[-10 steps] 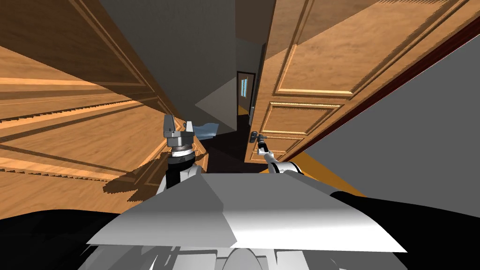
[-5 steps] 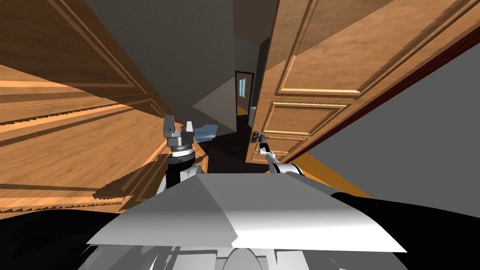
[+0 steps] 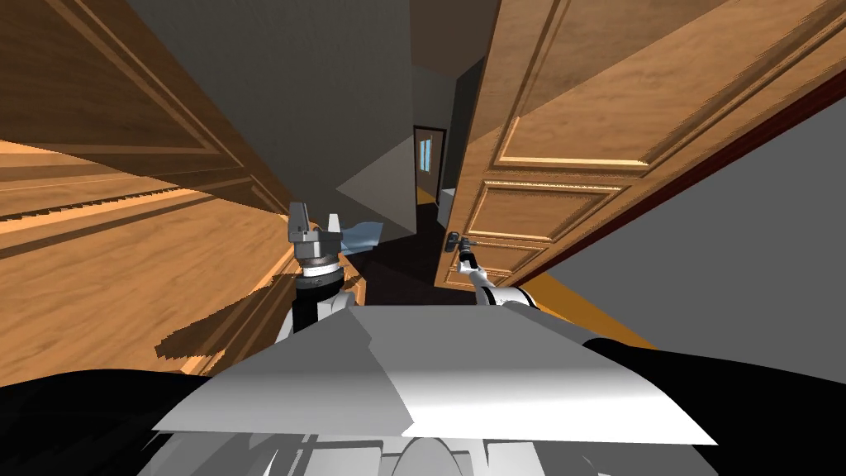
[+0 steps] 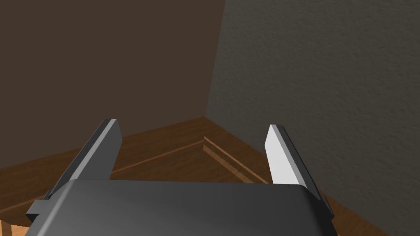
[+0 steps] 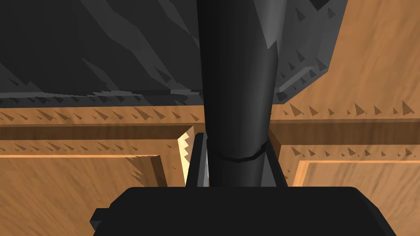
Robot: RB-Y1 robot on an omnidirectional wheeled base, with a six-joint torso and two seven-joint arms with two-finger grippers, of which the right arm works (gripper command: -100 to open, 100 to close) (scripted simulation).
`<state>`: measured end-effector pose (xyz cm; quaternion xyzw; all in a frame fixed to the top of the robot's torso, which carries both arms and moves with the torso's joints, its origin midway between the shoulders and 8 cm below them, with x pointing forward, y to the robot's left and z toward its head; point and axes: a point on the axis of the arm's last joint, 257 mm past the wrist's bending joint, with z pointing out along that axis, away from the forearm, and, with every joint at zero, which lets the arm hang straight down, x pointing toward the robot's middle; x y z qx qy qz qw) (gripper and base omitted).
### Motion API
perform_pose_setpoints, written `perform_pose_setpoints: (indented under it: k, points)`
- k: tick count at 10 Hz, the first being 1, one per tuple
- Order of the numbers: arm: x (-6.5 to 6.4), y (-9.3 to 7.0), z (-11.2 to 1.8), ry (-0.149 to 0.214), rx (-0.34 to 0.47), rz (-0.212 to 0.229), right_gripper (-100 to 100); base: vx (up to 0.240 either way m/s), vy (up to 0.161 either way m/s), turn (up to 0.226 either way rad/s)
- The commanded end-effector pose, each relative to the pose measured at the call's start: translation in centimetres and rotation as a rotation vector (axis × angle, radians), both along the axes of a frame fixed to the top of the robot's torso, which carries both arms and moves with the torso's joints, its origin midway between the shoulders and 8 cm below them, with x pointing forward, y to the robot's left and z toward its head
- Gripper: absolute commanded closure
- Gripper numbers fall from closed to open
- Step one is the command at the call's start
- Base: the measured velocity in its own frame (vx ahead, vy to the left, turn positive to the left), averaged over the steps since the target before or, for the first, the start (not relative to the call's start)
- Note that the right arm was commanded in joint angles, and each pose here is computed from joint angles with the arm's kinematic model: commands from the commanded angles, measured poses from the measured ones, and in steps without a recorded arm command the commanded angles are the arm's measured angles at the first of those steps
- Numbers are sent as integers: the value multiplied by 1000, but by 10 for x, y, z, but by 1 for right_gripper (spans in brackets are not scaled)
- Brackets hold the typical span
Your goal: Push the door open
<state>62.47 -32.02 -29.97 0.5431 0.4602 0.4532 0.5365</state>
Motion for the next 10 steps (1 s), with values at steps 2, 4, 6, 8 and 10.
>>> perform_pose_setpoints:
  k: [2,4,6,8,10]
  points:
    - [-2,-15,4,-7,-3,-25,100,149,42,-28]
    - [-4,-28,4,-7,-3,-48,100,179,72,-47]
    - [-7,-42,3,-7,-3,-73,100,186,57,-56]
    - [-7,-42,3,-7,-3,-73,100,104,16,-8]
    - [-11,-57,3,-7,-2,-100,100,56,29,-21]
